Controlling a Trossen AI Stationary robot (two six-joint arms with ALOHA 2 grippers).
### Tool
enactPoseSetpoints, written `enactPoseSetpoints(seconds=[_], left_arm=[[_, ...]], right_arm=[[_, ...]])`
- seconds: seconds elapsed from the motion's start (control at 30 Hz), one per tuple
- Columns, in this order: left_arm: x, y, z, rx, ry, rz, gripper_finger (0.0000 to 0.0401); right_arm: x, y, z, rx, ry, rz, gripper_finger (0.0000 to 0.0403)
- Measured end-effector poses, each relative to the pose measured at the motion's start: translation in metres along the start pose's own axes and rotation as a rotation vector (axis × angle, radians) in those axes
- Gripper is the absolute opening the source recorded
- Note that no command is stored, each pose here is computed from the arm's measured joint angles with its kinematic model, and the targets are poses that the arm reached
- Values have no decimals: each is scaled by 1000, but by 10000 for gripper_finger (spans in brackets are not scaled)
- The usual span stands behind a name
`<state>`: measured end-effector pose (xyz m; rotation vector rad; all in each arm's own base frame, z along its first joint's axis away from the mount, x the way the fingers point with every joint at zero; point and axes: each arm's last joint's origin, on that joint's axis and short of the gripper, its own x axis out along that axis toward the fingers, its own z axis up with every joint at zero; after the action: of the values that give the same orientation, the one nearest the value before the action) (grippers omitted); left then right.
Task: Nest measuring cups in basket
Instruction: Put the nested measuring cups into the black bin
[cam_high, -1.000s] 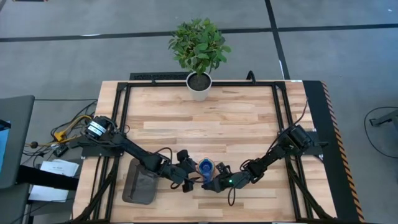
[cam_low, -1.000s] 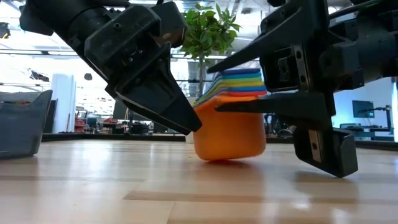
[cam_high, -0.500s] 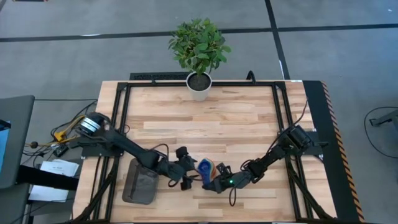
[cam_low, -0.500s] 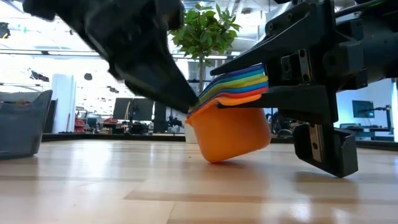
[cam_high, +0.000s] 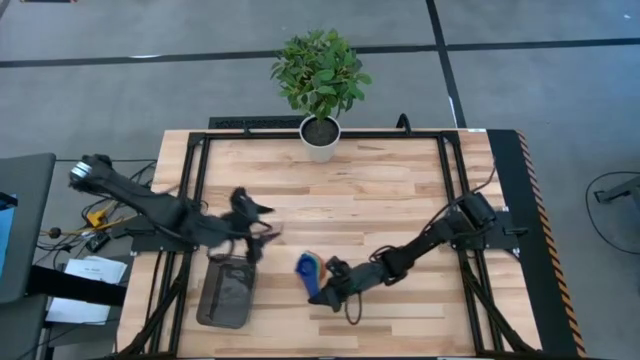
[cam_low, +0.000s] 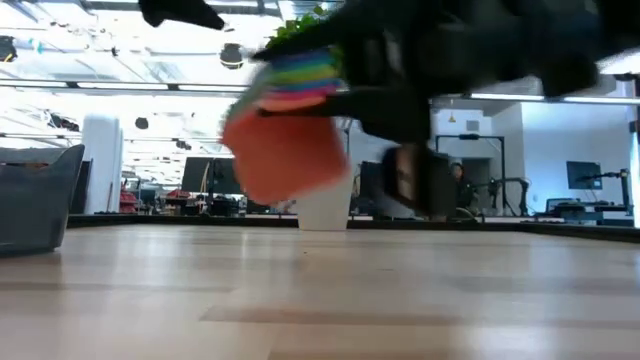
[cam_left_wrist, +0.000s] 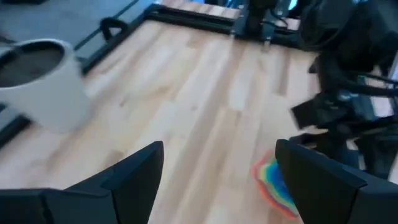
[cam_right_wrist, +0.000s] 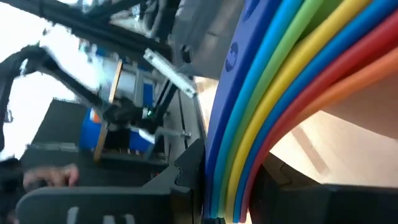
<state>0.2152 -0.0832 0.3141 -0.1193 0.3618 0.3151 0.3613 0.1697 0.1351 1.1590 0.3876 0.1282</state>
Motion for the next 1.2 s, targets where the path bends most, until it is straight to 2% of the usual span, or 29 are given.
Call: enactPoseSetpoints(seconds=[0.17,0.4,0.57,0.83,0.93,1.2], left_arm=[[-32,26,4,25,19,8,300],[-47,41,-3,94,95,1,300],[-48,42,-6,153,135,-17,300],[-50,44,-5,239,123,-29,300],[-54,46,-3,237,107,-39,300],[-79,61,17,136,-4,-52,300]], right_arm=[[22,24,34,-92,28,-5,103],[39,57,74,-148,-26,-4,103],[42,70,83,-171,-79,2,103],[43,84,90,-181,-132,24,103],[45,90,98,-191,-139,16,103],[45,107,124,-256,-155,15,103]])
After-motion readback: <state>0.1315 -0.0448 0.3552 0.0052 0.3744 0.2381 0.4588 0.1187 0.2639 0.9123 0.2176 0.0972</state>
